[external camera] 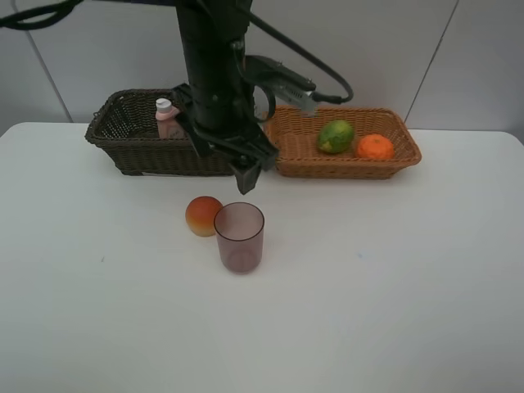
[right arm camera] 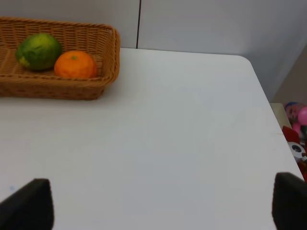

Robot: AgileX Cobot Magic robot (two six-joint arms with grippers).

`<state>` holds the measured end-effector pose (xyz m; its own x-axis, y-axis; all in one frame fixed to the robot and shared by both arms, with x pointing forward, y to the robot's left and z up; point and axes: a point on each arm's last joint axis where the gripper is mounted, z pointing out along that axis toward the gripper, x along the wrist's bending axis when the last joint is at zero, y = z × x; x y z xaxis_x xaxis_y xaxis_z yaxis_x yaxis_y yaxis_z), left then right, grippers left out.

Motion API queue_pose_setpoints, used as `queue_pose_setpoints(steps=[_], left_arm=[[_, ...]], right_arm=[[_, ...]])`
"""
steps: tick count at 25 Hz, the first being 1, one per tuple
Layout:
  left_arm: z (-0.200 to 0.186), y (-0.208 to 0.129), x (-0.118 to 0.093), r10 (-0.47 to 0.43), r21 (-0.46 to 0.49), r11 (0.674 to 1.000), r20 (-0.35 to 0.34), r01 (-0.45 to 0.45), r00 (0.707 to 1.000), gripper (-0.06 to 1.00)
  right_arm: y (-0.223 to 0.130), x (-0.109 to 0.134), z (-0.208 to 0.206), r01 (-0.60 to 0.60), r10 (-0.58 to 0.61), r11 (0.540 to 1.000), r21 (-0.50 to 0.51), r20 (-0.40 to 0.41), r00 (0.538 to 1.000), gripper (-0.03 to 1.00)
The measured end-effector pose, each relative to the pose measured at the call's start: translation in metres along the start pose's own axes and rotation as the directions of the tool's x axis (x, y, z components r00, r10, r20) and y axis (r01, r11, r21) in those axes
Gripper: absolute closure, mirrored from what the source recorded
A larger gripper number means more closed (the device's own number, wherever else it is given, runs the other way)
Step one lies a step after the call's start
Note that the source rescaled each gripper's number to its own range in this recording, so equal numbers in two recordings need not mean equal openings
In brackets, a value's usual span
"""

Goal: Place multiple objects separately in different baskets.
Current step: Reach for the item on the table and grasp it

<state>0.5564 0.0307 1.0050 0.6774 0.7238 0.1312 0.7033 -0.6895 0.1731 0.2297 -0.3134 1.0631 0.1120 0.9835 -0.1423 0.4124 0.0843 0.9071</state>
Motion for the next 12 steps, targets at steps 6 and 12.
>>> queue_pose_setpoints(steps=[6,12], left_arm=[[0.003,-0.024,-0.036,0.128,-0.004,0.992,0.063,-0.128,0.990,-0.06],[0.013,-0.033,-0.064,0.252,-0.067,0.967,0.118,-0.246,0.960,-0.06]], right_arm=[[0.000,0.000,0.000,0.000,0.000,1.000,0.000,0.000,1.000,-0.01],[0.000,0.000,0.000,0.000,0.000,1.000,0.000,0.000,1.000,-0.01]])
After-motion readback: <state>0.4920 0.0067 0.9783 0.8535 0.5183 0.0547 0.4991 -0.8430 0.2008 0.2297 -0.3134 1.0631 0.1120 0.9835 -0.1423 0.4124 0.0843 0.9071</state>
